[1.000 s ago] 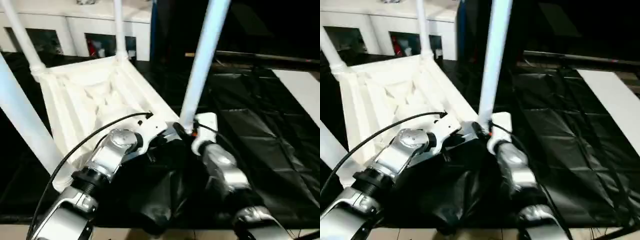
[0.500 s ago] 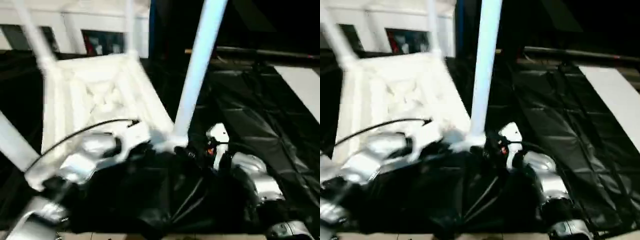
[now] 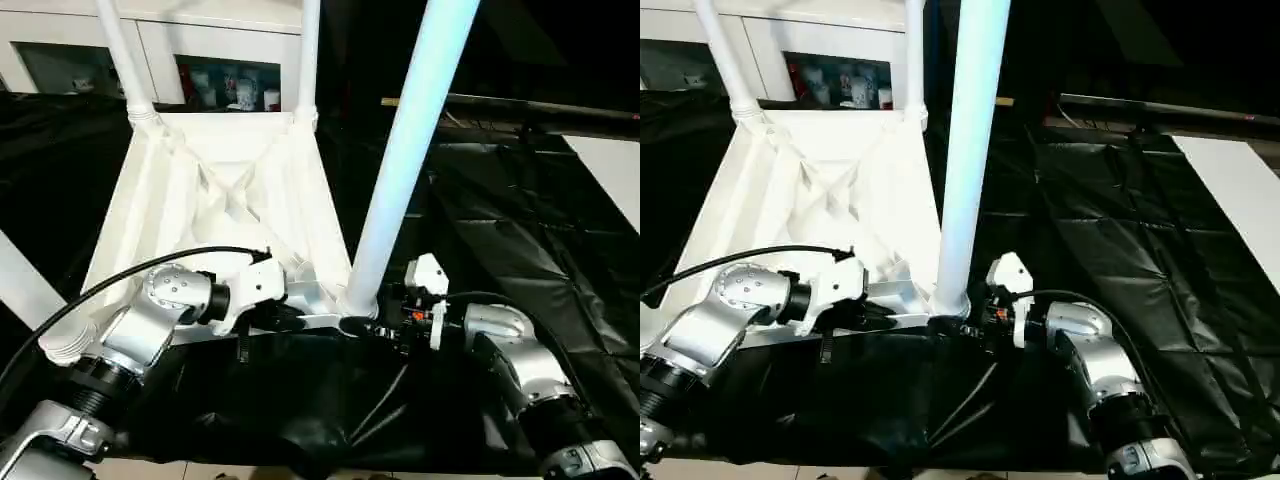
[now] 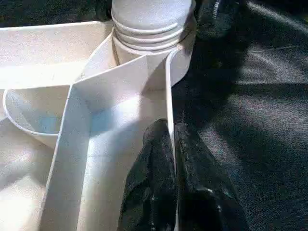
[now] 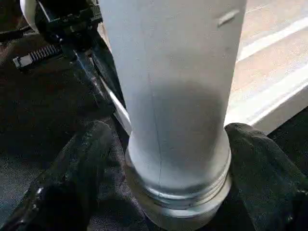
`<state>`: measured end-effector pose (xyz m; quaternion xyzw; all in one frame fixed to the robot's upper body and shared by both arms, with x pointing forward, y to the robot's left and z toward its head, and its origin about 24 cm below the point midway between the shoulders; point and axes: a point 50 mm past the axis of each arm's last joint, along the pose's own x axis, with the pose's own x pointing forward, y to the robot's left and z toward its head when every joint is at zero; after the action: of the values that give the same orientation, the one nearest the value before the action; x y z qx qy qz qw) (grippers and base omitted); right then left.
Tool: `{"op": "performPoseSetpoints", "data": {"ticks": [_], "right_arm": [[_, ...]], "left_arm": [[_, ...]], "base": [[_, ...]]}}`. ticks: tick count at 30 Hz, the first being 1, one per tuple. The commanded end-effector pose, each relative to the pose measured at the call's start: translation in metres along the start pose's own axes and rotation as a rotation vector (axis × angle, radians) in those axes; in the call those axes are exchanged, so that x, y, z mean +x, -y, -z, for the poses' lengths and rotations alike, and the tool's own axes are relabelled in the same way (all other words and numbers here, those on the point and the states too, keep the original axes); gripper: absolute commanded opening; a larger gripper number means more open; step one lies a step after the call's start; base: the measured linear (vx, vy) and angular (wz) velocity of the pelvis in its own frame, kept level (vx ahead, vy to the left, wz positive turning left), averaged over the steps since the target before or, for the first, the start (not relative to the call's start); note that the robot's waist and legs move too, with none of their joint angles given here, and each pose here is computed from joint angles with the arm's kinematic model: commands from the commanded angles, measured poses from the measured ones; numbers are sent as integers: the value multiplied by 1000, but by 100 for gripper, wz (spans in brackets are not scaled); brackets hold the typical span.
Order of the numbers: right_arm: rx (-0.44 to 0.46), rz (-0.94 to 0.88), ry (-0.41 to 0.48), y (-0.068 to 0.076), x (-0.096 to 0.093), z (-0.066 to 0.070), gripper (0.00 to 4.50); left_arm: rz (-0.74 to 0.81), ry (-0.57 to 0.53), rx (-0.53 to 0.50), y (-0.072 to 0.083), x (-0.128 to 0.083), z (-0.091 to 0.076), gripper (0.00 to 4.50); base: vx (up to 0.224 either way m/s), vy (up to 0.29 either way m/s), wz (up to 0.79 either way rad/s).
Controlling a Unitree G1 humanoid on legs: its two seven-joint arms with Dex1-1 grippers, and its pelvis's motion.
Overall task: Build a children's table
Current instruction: Rotate leg to tighten
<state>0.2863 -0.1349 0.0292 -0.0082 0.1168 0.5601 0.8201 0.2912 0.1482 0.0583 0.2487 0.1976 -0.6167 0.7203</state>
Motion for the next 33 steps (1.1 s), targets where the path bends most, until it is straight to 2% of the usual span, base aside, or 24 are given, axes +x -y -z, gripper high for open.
{"op": "performPoseSetpoints", "data": {"ticks": [1,4,7,8,16,19,20,23,24,27,29,30,33], "right_arm": [[1,-19,-14,2,0,-2,350],[2,-20,-9,2,0,-2,310],[8,-35,-4,1,0,-2,302],[8,-35,-4,1,0,-2,277],[27,-34,-29,-2,0,6,262],[15,261,-77,15,6,19,262],[40,400,-76,21,9,23,262],[99,639,-63,31,13,27,261],[163,784,-60,35,15,30,261],[187,863,-54,35,23,29,261],[227,881,-33,32,36,26,261],[227,881,-33,32,36,26,261],[216,797,-3,25,53,18,261]], "left_arm": [[70,-35,-18,11,8,9,0],[70,-34,-19,10,8,9,0],[75,-35,-24,11,9,10,0],[75,-35,-24,11,9,10,0],[80,-57,-50,13,9,14,0],[-38,-81,-106,3,16,16,0],[-112,-92,-129,-3,20,16,0],[-212,-96,-179,-12,29,13,0],[-263,-94,-219,-16,37,9,0],[-317,-96,-263,-20,48,5,0],[-358,-98,-278,-22,59,-1,0],[-358,-98,-278,-22,59,-1,0],[-380,-115,-259,-23,67,-4,0]], "base": [[0,0,0],[0,0,0],[0,0,0],[0,0,0],[0,0,0],[0,0,0],[0,0,0],[-71,1,-7],[-58,10,-5],[0,0,0],[0,0,0],[0,0,0],[0,0,0]]}}
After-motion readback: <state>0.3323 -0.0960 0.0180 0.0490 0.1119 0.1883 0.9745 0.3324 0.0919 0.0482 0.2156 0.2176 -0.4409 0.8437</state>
